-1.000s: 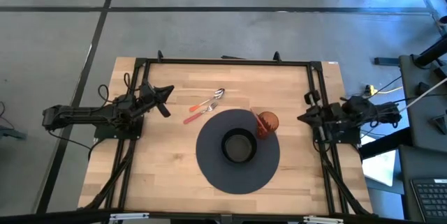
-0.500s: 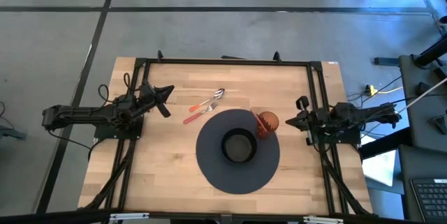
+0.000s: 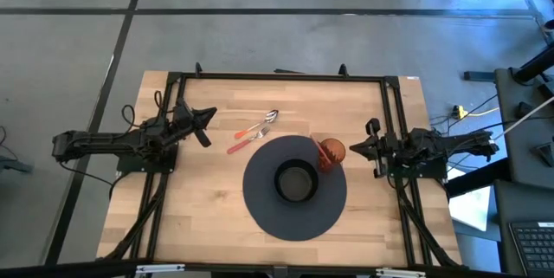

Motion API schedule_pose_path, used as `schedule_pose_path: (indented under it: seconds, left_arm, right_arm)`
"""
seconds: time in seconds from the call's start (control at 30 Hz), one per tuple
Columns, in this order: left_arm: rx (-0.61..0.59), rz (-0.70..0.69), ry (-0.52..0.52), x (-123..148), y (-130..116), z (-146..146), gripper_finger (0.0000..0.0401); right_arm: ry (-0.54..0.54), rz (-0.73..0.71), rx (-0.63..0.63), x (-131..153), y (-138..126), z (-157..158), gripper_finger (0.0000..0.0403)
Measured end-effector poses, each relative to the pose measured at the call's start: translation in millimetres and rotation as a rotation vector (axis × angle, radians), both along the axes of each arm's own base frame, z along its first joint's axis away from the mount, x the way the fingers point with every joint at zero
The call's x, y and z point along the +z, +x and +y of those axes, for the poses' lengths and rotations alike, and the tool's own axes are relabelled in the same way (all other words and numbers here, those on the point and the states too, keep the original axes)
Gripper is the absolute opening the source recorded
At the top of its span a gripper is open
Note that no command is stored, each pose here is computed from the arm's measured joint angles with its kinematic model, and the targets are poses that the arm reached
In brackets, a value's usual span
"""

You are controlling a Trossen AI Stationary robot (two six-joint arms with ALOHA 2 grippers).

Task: Pick & Place Utensil
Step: Put the orange spoon into the black bowl

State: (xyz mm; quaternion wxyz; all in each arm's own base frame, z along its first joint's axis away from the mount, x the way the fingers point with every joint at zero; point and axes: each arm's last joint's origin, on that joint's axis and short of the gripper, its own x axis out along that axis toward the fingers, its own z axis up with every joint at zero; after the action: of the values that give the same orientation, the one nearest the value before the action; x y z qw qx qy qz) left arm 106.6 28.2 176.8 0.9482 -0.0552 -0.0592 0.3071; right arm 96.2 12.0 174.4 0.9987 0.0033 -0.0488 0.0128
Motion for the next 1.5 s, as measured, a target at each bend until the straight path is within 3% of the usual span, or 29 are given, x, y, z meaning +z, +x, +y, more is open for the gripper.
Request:
schedule_pose_path:
  seconds: [0.27,0.43,0.57,0.7,1.03,1.2,1.37,1.5]
  left_arm:
    - [-0.107,0.001,0.009,0.1,1.7,-2.6,0.0004]
    - [-0.109,-0.013,0.015,1.6,1.6,-2.7,0.0004]
    - [-0.251,-0.022,0.019,5.4,4.8,-6.2,0.0002]
    - [-0.152,-0.089,-0.030,24.0,9.3,-2.7,0.0002]
    - [-0.239,0.258,-0.300,10.9,64.6,-5.4,0.0003]
    - [-0.213,0.428,-0.288,16.7,98.1,-12.5,0.0003]
    - [-0.038,0.650,-0.283,27.9,130.0,-5.0,0.0004]
    - [0.003,0.837,-0.322,34.3,161.1,11.0,0.0014]
  right_arm:
    - [-0.050,0.000,-0.044,0.1,0.0,-1.1,0.0008]
    - [-0.091,0.008,-0.107,-0.3,-0.1,-2.8,0.0009]
    - [-0.148,0.013,-0.119,-0.5,-0.1,-3.0,0.0009]
    - [-0.157,0.034,-0.118,-2.5,0.1,-3.0,0.0009]
    - [-0.110,-0.056,-0.121,6.3,-0.9,-3.2,0.0009]
    - [-0.099,-0.059,-0.119,6.6,-1.0,-3.2,0.0009]
    - [-0.092,-0.084,-0.120,9.0,-1.4,-3.2,0.0010]
    - [-0.090,-0.098,-0.121,10.3,-1.7,-3.3,0.0010]
